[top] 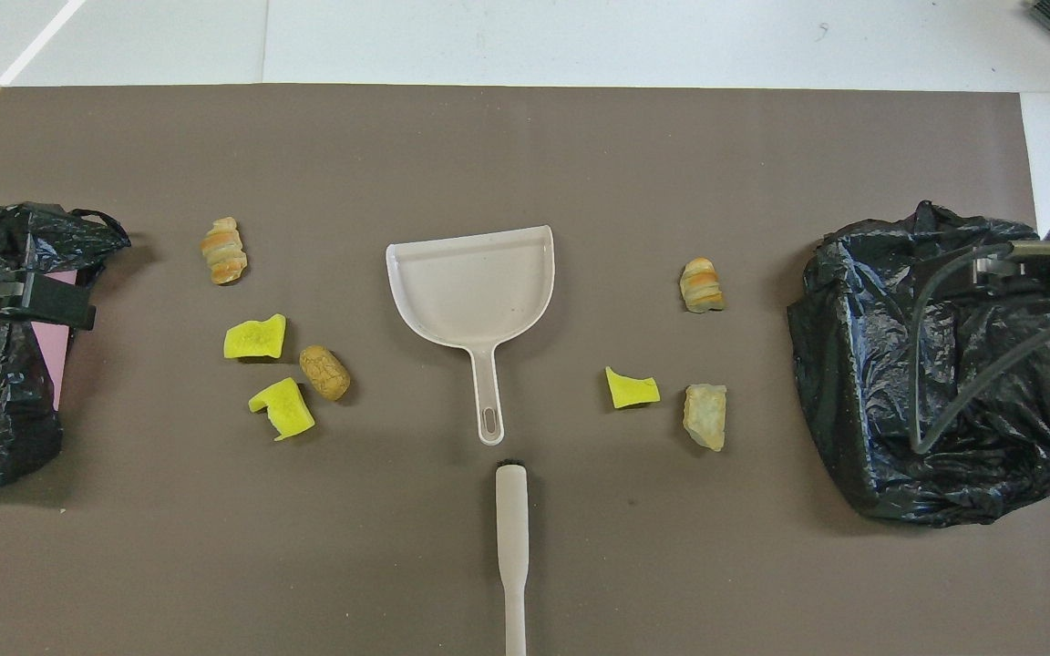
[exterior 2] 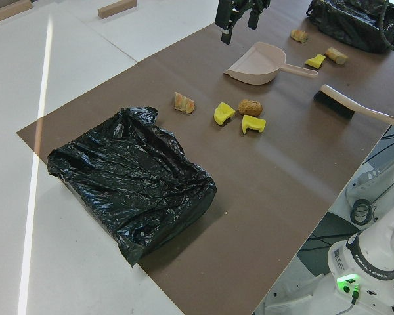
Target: Sweep and dump trash in bin
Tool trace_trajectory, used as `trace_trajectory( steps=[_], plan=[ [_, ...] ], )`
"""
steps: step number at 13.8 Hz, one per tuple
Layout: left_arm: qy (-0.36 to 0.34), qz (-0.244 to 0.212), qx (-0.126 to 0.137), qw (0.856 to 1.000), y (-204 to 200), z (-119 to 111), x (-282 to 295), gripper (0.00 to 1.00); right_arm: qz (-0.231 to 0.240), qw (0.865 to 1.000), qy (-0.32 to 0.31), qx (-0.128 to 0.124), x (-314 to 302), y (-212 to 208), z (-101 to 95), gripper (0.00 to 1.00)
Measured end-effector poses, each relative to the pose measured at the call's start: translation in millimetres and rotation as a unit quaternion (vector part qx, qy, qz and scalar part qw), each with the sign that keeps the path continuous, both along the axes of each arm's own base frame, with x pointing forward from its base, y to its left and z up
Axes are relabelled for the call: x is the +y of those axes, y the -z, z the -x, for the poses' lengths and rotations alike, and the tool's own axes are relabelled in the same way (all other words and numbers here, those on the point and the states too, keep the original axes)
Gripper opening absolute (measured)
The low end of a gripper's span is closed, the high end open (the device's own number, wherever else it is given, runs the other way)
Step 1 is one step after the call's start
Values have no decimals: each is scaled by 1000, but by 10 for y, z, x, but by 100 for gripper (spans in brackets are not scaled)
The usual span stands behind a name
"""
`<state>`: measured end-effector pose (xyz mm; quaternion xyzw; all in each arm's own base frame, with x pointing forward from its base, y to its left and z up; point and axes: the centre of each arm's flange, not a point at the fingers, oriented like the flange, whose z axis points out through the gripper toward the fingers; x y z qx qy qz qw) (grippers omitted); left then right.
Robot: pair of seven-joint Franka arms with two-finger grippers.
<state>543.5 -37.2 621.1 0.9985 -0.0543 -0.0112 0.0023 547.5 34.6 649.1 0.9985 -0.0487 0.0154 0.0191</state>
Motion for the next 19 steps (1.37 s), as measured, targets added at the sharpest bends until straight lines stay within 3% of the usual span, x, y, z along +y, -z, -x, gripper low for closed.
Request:
trace_trajectory(
  steps=[19],
  plan=[
    [19, 8, 26, 999, 237, 37, -187, 100, -17, 1000, 0, 6, 1, 24, 27, 100]
  ],
)
